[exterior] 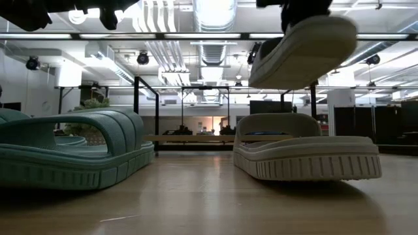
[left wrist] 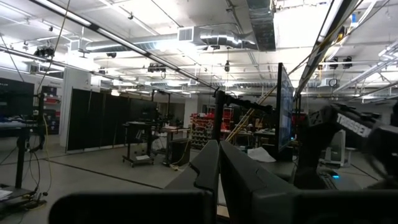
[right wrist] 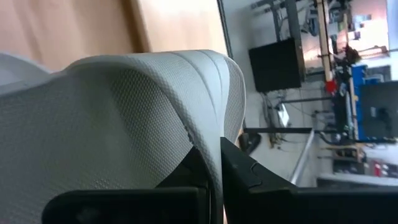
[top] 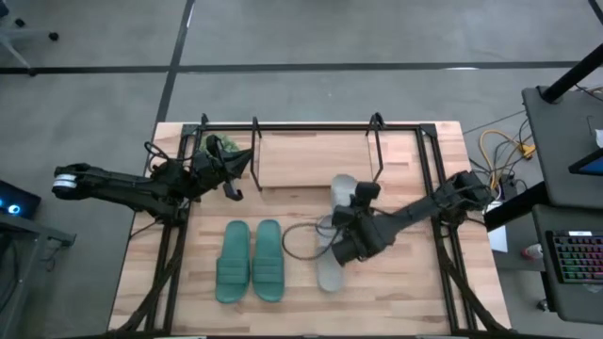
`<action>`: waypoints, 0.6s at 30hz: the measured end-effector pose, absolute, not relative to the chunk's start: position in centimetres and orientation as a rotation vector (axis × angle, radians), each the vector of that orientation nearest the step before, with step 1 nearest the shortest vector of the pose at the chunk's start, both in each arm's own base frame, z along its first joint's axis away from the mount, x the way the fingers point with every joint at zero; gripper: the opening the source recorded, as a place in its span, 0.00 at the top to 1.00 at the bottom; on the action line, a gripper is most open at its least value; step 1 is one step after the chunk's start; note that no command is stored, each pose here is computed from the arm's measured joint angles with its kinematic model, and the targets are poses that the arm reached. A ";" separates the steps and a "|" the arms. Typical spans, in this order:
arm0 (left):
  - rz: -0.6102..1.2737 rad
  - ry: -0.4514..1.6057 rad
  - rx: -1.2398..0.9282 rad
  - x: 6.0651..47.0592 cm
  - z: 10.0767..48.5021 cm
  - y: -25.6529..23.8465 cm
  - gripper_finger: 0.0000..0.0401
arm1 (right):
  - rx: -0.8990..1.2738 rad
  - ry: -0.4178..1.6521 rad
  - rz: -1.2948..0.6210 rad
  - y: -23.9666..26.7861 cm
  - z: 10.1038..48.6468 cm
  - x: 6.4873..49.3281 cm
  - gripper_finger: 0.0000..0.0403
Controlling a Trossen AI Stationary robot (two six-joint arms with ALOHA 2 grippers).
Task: Pick and place slides into the shelf
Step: Put the right gray slide on the shelf
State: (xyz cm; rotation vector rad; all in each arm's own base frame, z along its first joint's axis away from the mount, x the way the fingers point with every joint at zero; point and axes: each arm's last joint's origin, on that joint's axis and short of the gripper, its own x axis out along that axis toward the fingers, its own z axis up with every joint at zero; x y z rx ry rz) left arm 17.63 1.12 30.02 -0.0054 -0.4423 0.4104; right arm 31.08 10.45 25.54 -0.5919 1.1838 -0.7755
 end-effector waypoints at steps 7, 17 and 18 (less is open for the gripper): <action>0.410 -0.442 -0.005 17.6 30.0 1.1 1.00 | -0.652 1.213 -0.842 7.0 25.9 32.1 0.98; 0.410 -0.442 -0.005 17.6 30.0 1.1 1.00 | -0.564 1.107 -0.828 3.4 29.1 32.4 0.98; 0.410 -0.442 -0.005 17.6 30.0 1.1 1.00 | -0.567 1.098 -0.818 3.1 29.5 32.4 0.98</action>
